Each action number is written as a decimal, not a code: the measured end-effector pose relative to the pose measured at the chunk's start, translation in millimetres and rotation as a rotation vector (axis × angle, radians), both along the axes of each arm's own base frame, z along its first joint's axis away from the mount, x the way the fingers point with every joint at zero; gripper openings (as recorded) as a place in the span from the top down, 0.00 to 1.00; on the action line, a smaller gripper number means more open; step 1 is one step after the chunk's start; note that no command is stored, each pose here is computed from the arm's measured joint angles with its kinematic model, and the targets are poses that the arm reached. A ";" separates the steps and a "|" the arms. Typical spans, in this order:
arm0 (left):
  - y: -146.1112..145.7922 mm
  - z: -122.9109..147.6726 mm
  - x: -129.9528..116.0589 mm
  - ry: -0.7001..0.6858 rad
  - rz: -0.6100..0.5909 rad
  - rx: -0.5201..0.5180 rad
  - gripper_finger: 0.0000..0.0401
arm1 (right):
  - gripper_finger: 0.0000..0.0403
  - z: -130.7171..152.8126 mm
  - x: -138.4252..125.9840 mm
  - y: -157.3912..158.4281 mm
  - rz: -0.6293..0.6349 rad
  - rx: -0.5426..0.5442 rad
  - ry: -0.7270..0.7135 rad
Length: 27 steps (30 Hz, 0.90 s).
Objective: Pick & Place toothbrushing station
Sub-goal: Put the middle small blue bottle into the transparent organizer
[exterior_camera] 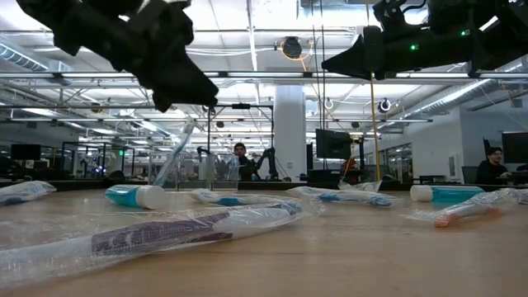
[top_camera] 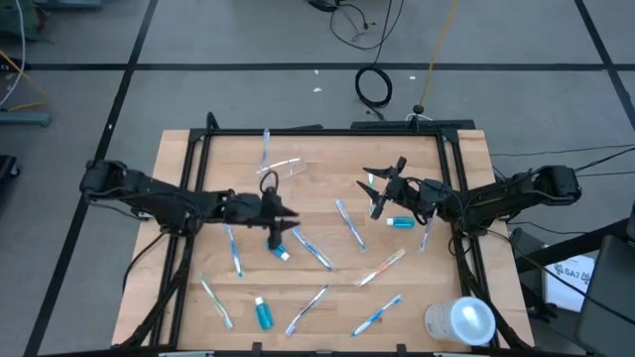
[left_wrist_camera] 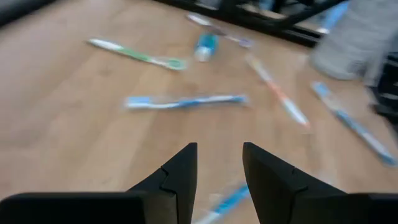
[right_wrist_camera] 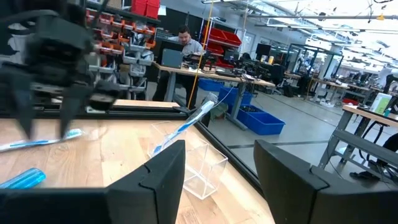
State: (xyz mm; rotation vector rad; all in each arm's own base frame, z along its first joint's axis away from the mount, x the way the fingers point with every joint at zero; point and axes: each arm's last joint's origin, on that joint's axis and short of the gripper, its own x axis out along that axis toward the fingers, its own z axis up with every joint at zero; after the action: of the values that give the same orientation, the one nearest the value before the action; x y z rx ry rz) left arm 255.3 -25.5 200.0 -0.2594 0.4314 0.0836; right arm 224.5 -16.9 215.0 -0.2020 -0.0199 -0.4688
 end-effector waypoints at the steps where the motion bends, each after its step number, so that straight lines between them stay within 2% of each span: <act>1: -4.4 1.0 0.0 -0.008 -0.014 -0.007 0.67 | 0.55 0.0 0.0 0.0 0.000 0.000 0.000; 7: -27.1 26.9 8.2 -0.083 -0.115 0.036 0.67 | 0.55 0.1 -0.1 0.0 0.000 -0.001 -0.001; 9: -32.2 33.5 9.8 -0.065 -0.135 0.043 0.67 | 0.55 0.8 -0.1 0.0 0.000 -0.001 -0.008; 16: -49.8 42.0 10.2 0.113 -0.144 -0.004 0.67 | 0.55 1.5 -0.2 0.0 -0.001 -0.007 -0.013; 20: -62.6 36.4 14.4 0.207 -0.172 0.014 0.66 | 0.55 3.8 -0.5 0.0 0.000 -0.001 -0.042; 27: -76.9 21.6 26.3 0.429 -0.194 0.065 0.55 | 0.55 3.8 -0.5 0.0 0.000 -0.001 -0.042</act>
State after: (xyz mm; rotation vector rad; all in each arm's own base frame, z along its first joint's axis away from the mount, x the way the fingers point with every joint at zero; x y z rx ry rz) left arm 281.6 -102.3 221.7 -0.1323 0.8761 -0.0387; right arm 224.0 -16.9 218.8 -0.1937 -0.0608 -0.4734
